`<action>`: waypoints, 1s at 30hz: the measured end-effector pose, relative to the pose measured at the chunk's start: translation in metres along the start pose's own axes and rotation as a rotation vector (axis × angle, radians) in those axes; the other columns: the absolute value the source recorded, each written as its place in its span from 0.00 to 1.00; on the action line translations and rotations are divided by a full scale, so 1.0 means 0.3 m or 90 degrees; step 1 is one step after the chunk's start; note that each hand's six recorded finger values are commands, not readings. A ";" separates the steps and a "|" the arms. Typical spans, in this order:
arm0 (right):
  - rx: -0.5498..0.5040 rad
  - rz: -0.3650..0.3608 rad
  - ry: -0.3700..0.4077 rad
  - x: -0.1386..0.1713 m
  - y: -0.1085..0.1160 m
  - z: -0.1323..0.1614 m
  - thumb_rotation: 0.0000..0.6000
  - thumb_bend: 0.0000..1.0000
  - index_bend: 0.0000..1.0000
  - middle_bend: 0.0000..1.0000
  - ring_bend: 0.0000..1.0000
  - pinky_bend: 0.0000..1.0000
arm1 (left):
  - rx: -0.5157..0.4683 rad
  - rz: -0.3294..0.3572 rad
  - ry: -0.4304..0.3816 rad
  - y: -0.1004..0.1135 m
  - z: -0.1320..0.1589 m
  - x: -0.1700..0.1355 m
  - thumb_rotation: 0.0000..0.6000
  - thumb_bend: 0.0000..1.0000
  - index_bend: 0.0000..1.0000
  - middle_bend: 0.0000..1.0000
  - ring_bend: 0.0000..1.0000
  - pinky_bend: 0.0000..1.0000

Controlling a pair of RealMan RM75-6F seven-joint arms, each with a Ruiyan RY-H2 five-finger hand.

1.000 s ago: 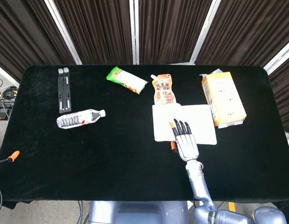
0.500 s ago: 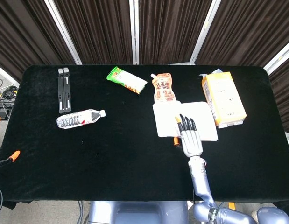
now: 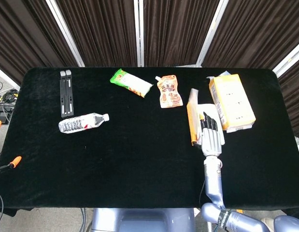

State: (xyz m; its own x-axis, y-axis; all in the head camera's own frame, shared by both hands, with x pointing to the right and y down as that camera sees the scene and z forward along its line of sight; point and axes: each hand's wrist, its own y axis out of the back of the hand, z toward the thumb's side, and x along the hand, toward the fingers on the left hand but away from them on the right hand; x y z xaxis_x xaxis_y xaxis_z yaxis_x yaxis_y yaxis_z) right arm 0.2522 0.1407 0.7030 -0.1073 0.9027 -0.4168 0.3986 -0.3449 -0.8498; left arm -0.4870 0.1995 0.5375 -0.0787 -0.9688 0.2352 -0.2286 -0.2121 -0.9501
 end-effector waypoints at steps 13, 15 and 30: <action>0.009 -0.055 -0.104 -0.033 0.090 -0.123 1.00 0.42 0.00 0.00 0.00 0.00 | 0.000 0.003 -0.002 -0.001 0.005 -0.001 1.00 0.09 0.00 0.00 0.00 0.00; 0.005 -0.058 -0.111 -0.035 0.104 -0.142 1.00 0.42 0.00 0.00 0.00 0.00 | 0.000 0.003 -0.001 0.000 0.003 -0.001 1.00 0.09 0.00 0.00 0.00 0.00; 0.096 -0.031 0.020 0.077 0.243 -0.235 1.00 0.17 0.00 0.00 0.00 0.00 | 0.024 -0.024 -0.015 -0.030 0.007 -0.011 1.00 0.09 0.00 0.00 0.00 0.00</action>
State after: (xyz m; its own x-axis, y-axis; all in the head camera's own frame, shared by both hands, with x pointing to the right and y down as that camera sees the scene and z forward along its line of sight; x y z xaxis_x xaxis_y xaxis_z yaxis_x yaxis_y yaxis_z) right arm 0.3431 0.1545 0.6541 -0.0932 0.9259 -0.3662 0.2523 -0.3338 -0.9082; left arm -0.4827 0.2043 0.5450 -0.0471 -0.9629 0.2659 -0.1942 -0.2523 -0.9480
